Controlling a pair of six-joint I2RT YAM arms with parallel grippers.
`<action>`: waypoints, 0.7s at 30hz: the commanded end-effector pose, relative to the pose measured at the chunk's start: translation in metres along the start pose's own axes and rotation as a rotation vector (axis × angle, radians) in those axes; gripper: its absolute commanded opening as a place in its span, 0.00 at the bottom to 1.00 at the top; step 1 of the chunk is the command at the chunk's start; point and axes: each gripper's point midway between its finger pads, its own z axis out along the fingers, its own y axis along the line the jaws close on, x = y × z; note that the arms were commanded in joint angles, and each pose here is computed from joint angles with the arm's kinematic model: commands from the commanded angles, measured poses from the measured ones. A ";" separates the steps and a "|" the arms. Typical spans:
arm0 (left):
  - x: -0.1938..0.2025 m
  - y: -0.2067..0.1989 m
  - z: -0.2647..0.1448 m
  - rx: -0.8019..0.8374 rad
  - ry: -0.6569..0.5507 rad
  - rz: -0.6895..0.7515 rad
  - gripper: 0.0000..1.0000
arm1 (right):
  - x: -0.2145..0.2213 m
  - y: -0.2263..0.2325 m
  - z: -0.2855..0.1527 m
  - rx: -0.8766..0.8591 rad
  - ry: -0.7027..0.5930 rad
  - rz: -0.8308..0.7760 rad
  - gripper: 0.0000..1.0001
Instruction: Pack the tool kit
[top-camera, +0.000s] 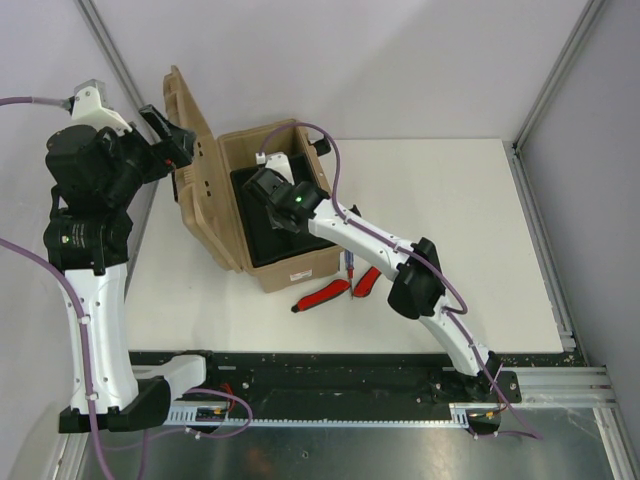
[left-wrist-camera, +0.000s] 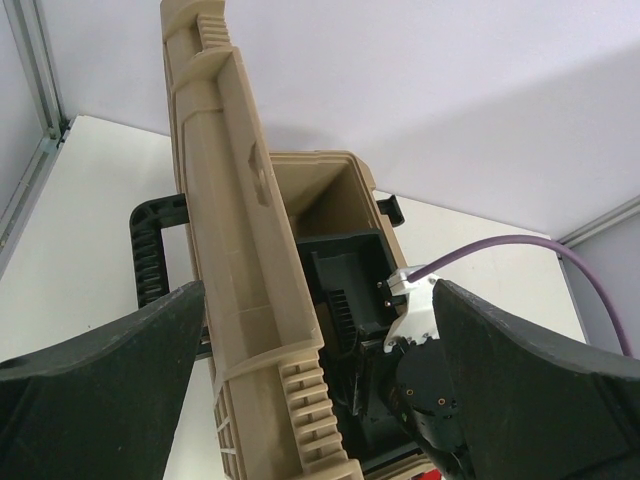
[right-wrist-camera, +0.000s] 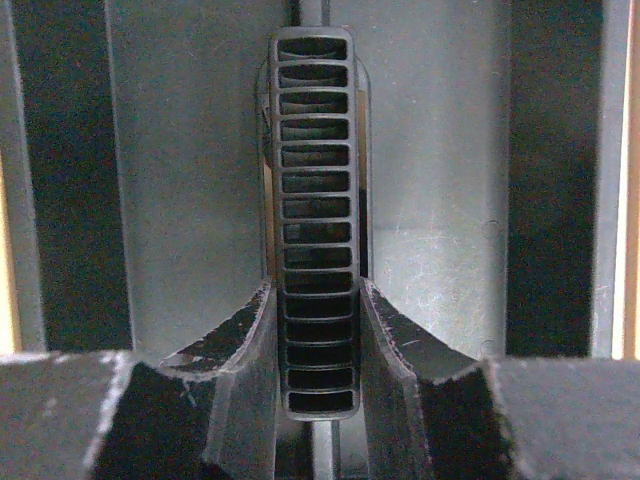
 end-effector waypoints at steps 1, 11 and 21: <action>-0.008 -0.002 -0.005 0.002 -0.031 0.012 0.99 | 0.004 -0.010 0.010 0.049 0.011 0.011 0.07; -0.012 0.002 -0.005 -0.026 -0.049 0.022 0.99 | -0.031 -0.011 -0.020 0.010 -0.083 0.054 0.70; -0.013 0.018 0.002 -0.104 -0.056 0.024 0.99 | -0.098 -0.032 -0.089 -0.112 -0.249 0.175 0.78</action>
